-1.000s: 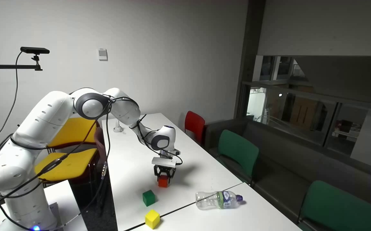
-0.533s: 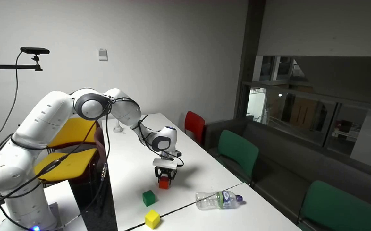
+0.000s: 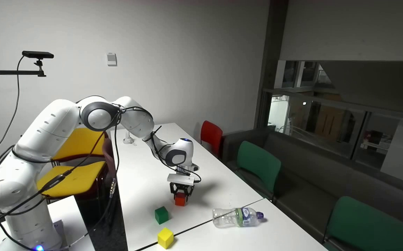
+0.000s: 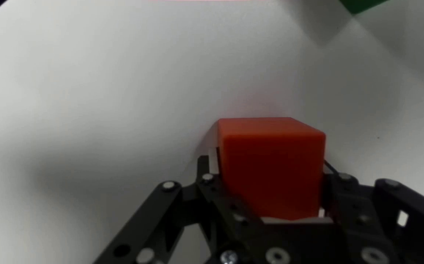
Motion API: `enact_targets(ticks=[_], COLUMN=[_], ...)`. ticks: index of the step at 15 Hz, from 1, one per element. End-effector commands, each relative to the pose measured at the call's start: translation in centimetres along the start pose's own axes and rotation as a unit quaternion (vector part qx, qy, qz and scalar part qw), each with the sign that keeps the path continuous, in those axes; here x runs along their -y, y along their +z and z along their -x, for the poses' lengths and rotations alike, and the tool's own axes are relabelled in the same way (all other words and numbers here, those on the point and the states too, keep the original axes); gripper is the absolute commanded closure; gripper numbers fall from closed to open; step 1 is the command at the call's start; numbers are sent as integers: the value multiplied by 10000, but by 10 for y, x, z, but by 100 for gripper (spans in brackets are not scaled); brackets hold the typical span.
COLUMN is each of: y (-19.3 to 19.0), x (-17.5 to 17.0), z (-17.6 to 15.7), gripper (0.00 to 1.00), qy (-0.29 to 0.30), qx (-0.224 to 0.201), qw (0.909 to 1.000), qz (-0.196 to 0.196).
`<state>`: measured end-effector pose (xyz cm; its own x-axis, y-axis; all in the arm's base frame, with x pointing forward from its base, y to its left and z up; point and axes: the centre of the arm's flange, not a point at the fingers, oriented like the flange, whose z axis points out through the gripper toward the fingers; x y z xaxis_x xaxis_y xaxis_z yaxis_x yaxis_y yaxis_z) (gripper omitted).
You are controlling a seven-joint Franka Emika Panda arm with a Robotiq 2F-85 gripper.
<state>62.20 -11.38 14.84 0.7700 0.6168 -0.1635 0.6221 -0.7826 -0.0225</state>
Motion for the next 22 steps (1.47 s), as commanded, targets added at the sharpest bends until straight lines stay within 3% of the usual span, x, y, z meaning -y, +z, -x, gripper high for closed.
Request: enact_targets(ticks=[1, 3, 4, 5, 8, 13, 19, 22], y=[14, 14, 14, 14, 21, -1, -25, -32], x=[3, 2, 2, 2, 7, 31, 65, 83], z=[13, 15, 17, 17, 23, 48, 106, 131], gripper=[69, 69, 19, 19, 0, 0, 0, 0], qy=[-199, -261, -301, -326, -310, 42, 546, 869], qx=[-354, -433, -442, -459, -393, -276, -351, -426], qw=[9991, 9985, 9983, 9981, 9987, 9994, 9971, 9948], qz=[138, 222, 234, 234, 125, 205, 401, 302])
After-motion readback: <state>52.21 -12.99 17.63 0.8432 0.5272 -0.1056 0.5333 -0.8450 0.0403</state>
